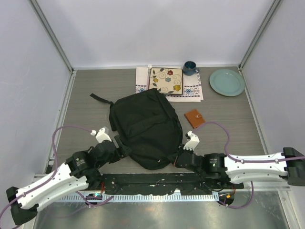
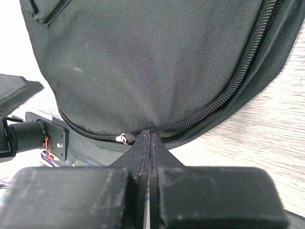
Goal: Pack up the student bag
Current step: Zip the student bag at the center of the board.
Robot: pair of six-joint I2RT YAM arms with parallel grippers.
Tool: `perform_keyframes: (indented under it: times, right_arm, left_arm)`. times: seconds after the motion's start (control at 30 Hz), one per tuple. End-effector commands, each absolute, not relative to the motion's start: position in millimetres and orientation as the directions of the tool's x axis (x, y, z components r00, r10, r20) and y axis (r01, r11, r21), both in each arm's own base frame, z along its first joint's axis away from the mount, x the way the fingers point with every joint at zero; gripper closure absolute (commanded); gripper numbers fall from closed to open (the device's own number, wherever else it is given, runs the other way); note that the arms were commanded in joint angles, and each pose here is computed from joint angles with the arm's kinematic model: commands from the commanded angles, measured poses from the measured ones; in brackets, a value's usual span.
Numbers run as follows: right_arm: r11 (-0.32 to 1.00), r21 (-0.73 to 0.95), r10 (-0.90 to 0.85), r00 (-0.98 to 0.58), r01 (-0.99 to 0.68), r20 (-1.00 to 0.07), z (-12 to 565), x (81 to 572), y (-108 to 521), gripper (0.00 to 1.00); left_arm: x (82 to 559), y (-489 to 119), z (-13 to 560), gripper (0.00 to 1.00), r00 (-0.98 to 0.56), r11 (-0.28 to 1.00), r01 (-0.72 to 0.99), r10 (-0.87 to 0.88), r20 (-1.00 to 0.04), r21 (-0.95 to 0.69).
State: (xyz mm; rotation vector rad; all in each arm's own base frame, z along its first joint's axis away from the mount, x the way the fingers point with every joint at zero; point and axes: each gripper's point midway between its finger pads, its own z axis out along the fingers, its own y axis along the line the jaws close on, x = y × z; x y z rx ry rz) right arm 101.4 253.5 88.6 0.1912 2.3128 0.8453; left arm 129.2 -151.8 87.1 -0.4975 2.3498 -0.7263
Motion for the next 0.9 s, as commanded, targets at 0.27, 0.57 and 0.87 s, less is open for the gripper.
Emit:
perform_keyframes:
  times: [0.27, 0.57, 0.87]
  right_arm:
    - [0.742, 0.663, 0.400, -0.730, -0.097, -0.554, 114.5, 116.2, 260.4, 1.00]
    - [0.738, 0.670, 0.421, -0.722, -0.078, -0.549, 117.1, 124.8, 255.4, 1.00]
    - [0.727, 0.683, 0.437, -0.720, -0.069, -0.539, 120.5, 128.2, 253.8, 1.00]
  left_arm:
    - [142.7, -214.4, 182.3, 0.19, -0.691, 0.820, 0.437, 0.043, -0.721, -0.370]
    - [109.2, -274.9, 165.4, 0.18, -0.602, 0.638, 0.706, 0.310, -0.736, -0.308]
    - [82.7, -303.6, 134.8, 0.18, -0.535, 0.580, 0.786, 0.461, -0.708, -0.215]
